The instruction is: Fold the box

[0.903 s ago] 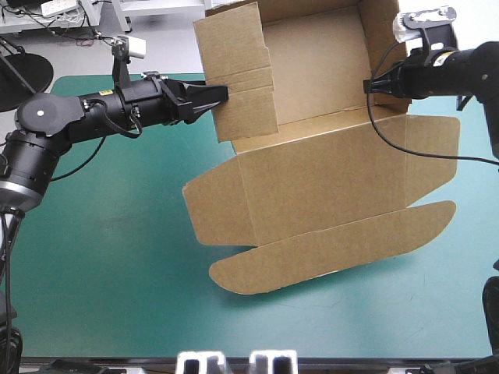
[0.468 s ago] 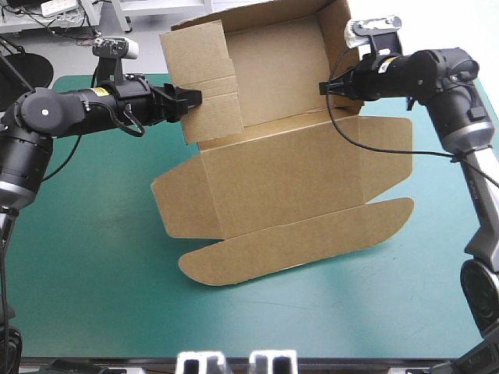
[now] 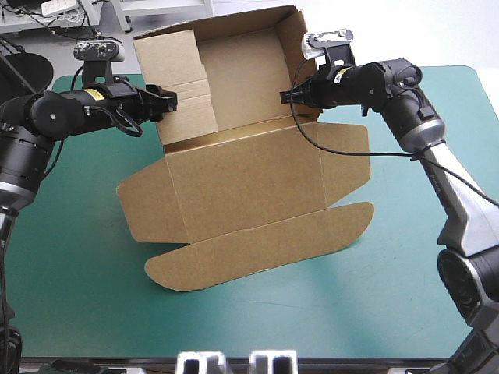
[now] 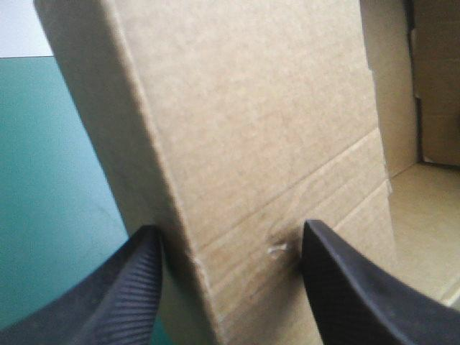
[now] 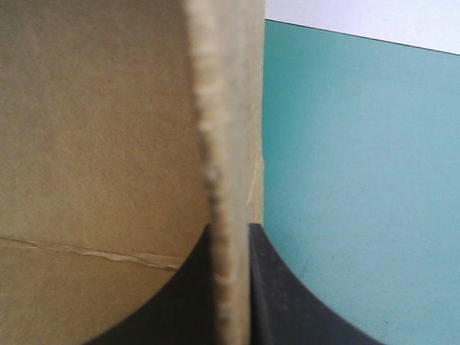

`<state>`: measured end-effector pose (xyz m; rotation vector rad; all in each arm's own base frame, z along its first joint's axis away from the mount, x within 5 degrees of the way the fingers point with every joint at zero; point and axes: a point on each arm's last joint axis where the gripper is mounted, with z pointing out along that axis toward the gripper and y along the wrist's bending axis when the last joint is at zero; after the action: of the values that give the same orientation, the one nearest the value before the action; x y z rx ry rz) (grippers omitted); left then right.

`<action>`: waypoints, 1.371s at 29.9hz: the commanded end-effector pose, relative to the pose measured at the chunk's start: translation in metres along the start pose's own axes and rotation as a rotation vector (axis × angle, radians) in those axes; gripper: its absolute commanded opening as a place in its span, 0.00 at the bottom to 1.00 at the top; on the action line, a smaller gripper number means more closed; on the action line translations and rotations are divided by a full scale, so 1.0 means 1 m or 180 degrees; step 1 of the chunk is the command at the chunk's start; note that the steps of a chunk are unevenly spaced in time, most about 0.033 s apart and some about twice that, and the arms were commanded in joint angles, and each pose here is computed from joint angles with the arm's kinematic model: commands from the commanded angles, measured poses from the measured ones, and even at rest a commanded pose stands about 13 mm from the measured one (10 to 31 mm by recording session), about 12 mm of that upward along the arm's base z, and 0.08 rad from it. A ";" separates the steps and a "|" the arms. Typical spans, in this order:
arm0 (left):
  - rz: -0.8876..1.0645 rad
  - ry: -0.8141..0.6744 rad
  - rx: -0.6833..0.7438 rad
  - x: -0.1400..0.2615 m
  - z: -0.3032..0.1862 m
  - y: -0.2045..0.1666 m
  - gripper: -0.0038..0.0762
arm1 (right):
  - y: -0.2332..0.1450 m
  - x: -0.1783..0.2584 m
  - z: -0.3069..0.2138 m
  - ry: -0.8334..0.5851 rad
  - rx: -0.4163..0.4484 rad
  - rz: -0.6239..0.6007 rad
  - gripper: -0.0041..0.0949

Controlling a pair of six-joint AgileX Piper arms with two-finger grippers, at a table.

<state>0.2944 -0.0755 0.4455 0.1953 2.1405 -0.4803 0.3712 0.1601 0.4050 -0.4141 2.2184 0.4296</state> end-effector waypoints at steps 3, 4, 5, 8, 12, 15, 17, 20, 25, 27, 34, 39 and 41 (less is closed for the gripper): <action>0.0056 -0.0205 -0.0528 -0.009 -0.019 0.008 0.55 | 0.018 -0.023 -0.036 -0.0573 -0.0367 0.0129 0.02; 0.0054 -0.0155 -0.0633 -0.008 -0.018 0.012 0.55 | 0.019 -0.023 -0.036 -0.0576 -0.0399 0.0136 0.02; 0.0019 -0.0115 -0.0727 -0.007 -0.018 0.015 0.55 | 0.020 -0.023 -0.036 -0.0586 -0.0419 0.0149 0.02; 0.0007 -0.0075 -0.0860 -0.006 -0.018 0.019 0.55 | 0.022 -0.024 -0.037 -0.0598 -0.0511 0.0160 0.02; -0.0186 -0.0271 -0.0628 -0.011 -0.015 0.013 0.55 | 0.029 -0.027 -0.039 -0.0696 -0.0769 0.0201 0.02; -0.0225 -0.0290 -0.0582 -0.012 -0.012 0.012 0.55 | 0.032 -0.028 -0.040 -0.0749 -0.0910 0.0220 0.02; -0.0173 -0.0174 -0.0672 -0.009 -0.009 0.016 0.55 | 0.033 -0.029 -0.041 -0.0762 -0.0937 0.0213 0.02; -0.0142 -0.0013 -0.0773 -0.004 -0.005 0.020 0.52 | 0.033 -0.029 -0.041 -0.0774 -0.0947 0.0217 0.02; -0.0201 0.0029 -0.0717 -0.003 0.001 0.020 0.37 | 0.033 -0.029 -0.041 -0.0763 -0.0944 0.0189 0.02; -0.0133 0.0044 -0.0643 -0.003 0.002 0.017 0.23 | 0.032 -0.027 -0.040 -0.0730 -0.0876 0.0116 0.02; 0.0070 0.0096 -0.0285 -0.002 0.006 0.005 0.04 | 0.023 -0.018 -0.036 -0.0413 -0.0530 -0.0061 0.02; 0.0208 0.0291 -0.0177 0.006 0.026 -0.010 0.04 | 0.011 -0.008 -0.034 -0.0076 -0.0104 -0.0204 0.02; 0.0263 0.0387 -0.0125 0.011 0.039 -0.016 0.04 | 0.006 -0.004 -0.034 0.0075 0.0051 -0.0269 0.02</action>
<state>0.3174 -0.0887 0.4082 0.1877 2.3337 -0.3553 0.3660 0.1604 0.3970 -0.4947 2.2998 0.4219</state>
